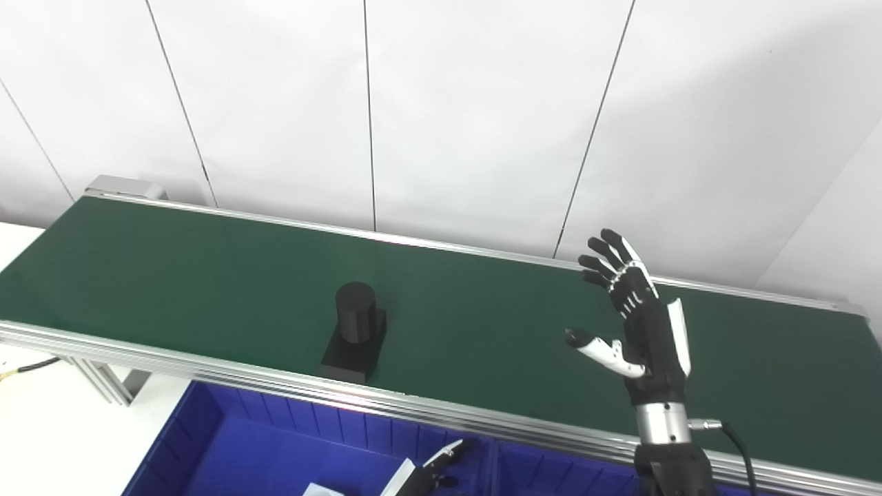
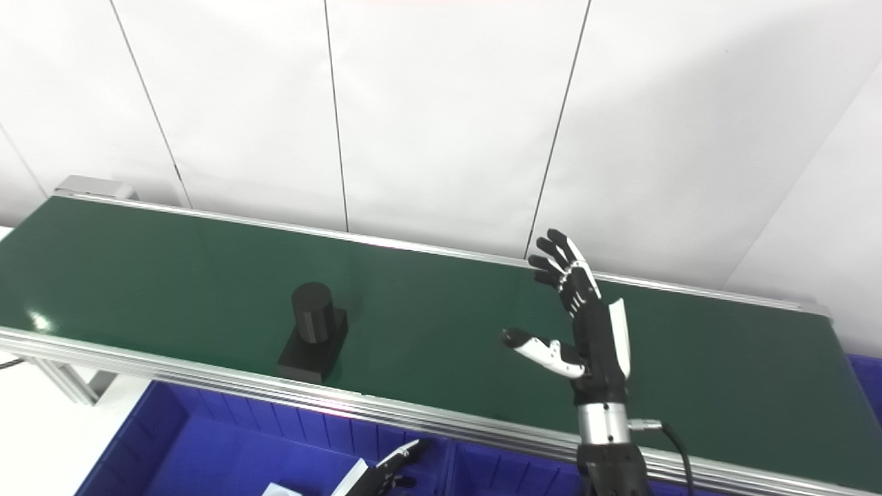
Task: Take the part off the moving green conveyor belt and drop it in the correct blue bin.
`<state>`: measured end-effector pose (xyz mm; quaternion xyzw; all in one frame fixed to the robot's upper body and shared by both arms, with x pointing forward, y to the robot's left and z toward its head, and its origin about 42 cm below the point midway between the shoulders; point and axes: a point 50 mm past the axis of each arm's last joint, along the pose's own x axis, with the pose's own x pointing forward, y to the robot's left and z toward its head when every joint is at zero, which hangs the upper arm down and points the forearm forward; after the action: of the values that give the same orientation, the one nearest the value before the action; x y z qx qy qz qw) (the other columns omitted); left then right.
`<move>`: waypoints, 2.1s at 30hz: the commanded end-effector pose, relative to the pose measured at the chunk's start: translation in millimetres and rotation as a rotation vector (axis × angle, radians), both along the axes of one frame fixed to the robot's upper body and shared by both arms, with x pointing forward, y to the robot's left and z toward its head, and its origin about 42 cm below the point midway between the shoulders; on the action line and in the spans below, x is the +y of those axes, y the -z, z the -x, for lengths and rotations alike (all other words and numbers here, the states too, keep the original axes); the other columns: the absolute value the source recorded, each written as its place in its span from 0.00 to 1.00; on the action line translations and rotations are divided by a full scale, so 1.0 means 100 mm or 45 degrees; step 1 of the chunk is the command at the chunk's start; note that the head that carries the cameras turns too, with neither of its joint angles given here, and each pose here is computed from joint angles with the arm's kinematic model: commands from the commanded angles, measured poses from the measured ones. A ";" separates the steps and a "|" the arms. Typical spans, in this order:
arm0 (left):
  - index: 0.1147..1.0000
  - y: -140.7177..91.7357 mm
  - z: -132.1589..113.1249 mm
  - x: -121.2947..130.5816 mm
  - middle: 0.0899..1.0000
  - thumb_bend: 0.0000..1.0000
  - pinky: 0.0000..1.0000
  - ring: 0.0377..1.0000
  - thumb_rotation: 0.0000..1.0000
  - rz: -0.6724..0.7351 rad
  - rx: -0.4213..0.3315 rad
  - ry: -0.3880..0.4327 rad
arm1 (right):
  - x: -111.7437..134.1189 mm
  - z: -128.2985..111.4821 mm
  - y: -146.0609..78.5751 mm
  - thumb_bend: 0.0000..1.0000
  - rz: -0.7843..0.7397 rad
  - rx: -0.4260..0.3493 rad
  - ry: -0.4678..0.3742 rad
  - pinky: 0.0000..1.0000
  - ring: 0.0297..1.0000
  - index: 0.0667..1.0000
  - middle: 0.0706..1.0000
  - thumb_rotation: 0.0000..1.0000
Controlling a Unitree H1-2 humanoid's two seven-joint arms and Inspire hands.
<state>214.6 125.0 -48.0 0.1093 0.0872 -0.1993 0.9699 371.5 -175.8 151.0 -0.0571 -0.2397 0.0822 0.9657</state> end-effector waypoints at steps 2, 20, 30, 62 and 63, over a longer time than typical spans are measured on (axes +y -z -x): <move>0.89 -0.09 -0.09 -0.07 0.95 1.00 0.86 0.95 0.97 0.030 -0.072 -0.005 | 0.08 -0.19 -0.18 1.00 -0.017 -0.080 -0.013 0.73 0.78 0.90 0.85 0.32; 0.90 -0.12 -0.06 -0.09 0.95 1.00 0.91 0.95 0.97 0.025 -0.097 -0.003 | 0.27 -0.40 0.07 1.00 0.067 0.070 -0.076 0.63 0.75 0.86 0.85 0.12; 0.91 -0.15 -0.04 -0.06 0.96 1.00 0.91 0.96 0.97 0.042 -0.104 0.009 | 0.39 -0.40 0.22 1.00 0.141 0.125 -0.065 0.63 0.74 0.81 0.80 0.16; 0.89 -0.27 0.15 0.00 0.93 1.00 0.89 0.94 0.96 0.115 -0.129 0.039 | 0.53 -0.47 0.45 1.00 0.221 0.232 -0.069 0.63 0.73 0.75 0.76 0.15; 0.89 -0.27 0.15 0.00 0.93 1.00 0.89 0.94 0.95 0.118 -0.127 0.039 | 0.54 -0.47 0.45 1.00 0.225 0.232 -0.071 0.63 0.72 0.75 0.76 0.15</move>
<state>194.4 126.8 -29.4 0.0841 0.0538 -0.2058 0.9735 405.5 -132.9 81.2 -0.1339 -0.0964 0.1325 0.9774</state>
